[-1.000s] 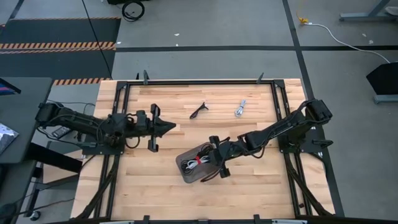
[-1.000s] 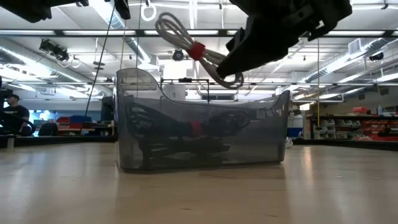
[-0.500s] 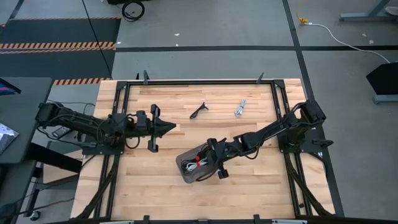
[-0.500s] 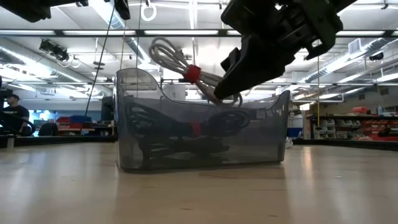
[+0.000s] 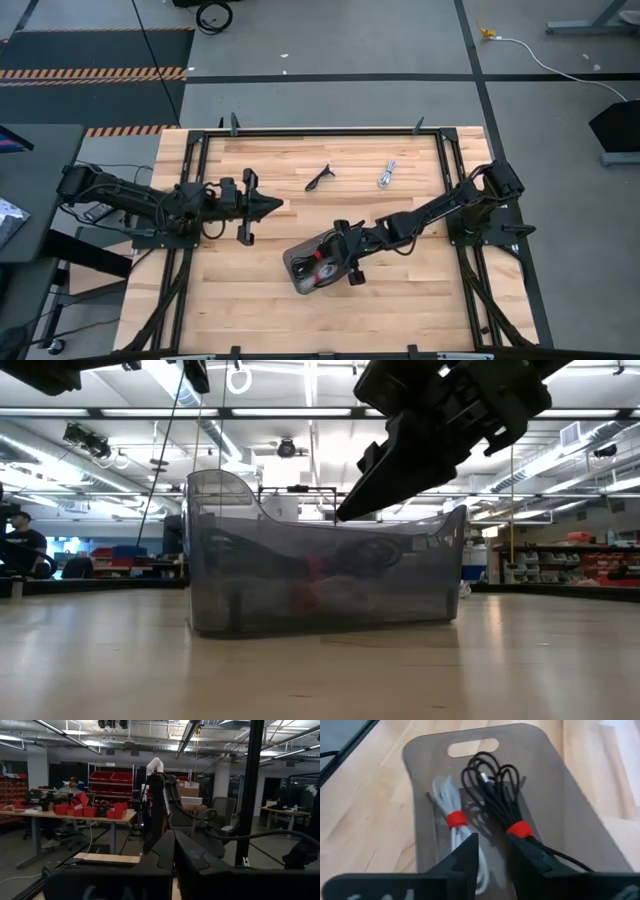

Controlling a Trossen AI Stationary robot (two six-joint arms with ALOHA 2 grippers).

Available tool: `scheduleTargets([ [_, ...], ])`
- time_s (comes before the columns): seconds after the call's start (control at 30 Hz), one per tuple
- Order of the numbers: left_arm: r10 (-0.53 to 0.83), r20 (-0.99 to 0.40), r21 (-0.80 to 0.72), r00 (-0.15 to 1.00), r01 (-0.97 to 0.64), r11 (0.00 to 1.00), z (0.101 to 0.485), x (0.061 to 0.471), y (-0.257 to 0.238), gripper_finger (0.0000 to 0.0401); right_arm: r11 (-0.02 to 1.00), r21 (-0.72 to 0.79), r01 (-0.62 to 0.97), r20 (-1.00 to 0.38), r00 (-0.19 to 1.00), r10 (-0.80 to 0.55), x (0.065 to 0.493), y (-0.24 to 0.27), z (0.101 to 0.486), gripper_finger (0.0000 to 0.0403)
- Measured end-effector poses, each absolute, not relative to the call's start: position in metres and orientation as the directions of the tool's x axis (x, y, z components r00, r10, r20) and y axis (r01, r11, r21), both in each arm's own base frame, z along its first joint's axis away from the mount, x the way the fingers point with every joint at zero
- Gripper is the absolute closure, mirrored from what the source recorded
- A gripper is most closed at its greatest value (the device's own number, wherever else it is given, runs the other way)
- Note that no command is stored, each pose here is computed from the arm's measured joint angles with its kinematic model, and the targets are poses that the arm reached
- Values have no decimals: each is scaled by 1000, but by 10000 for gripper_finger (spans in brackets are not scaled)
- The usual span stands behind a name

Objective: Pick and place USB-C Cables
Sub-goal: Put the white charger cable into the black bin

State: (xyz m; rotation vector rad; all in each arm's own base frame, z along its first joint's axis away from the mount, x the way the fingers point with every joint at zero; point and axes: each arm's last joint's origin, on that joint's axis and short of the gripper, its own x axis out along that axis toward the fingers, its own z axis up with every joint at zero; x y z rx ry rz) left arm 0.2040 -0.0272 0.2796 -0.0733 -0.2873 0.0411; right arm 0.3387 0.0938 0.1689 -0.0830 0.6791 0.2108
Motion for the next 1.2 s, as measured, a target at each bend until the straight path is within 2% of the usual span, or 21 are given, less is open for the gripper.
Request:
scheduleTargets([
  [0.3,51,279,-78,959,-31,996,279,204,-27,390,973,-6,-230,-630,757,175,338,96,169,290],
  [0.4,51,279,-78,959,-30,996,279,204,-27,390,985,-18,-171,-615,779,124,339,95,171,290],
  [0.6,55,280,-77,958,-35,996,280,204,-27,390,994,-44,-99,-450,891,69,340,88,207,290],
  [0.67,55,280,-77,958,-35,996,280,204,-27,390,993,-101,-59,-407,913,13,336,82,221,290],
  [0.73,55,279,-77,959,-35,996,279,204,-27,390,984,-175,43,-383,917,-109,330,71,234,290],
  [0.87,55,278,-77,959,-35,996,279,204,-27,390,889,-316,332,-348,831,-434,313,39,257,290],
  [0.97,55,276,-78,960,-35,996,279,204,-27,390,794,-350,497,-351,717,-603,296,8,270,290],
  [1.07,55,274,-79,960,-35,996,279,204,-27,390,728,-294,619,-398,614,-682,278,-26,276,290],
  [1.2,55,273,-80,960,-35,996,279,204,-27,390,709,-197,677,-512,545,-664,259,-68,274,290],
])
